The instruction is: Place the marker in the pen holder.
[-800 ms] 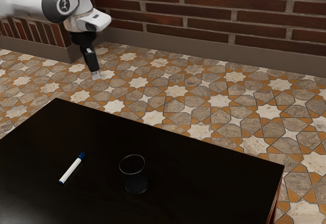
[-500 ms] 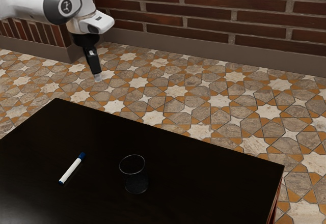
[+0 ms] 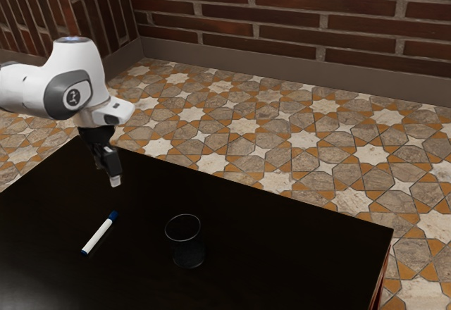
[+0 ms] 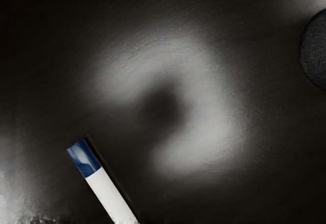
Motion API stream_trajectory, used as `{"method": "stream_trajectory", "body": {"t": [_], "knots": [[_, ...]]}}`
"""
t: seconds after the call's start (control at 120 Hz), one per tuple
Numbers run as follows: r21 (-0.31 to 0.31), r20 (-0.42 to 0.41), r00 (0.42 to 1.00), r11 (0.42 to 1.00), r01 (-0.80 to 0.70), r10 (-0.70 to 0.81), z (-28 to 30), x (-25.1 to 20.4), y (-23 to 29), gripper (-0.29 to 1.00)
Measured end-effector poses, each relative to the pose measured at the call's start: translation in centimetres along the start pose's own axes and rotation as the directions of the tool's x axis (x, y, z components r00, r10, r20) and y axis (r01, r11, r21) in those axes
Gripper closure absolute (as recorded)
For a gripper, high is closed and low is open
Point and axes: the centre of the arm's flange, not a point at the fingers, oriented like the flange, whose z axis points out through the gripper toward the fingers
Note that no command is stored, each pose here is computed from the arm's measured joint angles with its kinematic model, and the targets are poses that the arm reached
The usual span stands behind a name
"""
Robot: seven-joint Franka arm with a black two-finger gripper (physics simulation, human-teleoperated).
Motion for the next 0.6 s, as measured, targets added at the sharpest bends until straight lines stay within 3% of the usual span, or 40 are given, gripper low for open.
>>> {"method": "stream_trajectory", "body": {"t": [0.117,0.225,0.483,0.6], "knots": [[0.124,0.031,0.998,0.991,0.046,-0.051,1.8,0.5,-0.9,0.00],[0.156,0.037,0.990,0.979,0.130,-0.137,4.2,2.1,-1.8,0.07],[0.075,-0.029,0.908,0.905,0.419,-0.418,9.3,0.0,0.1,0.30],[0.091,-0.069,0.881,0.876,0.473,-0.468,10.3,-0.8,-0.4,0.36]]}}
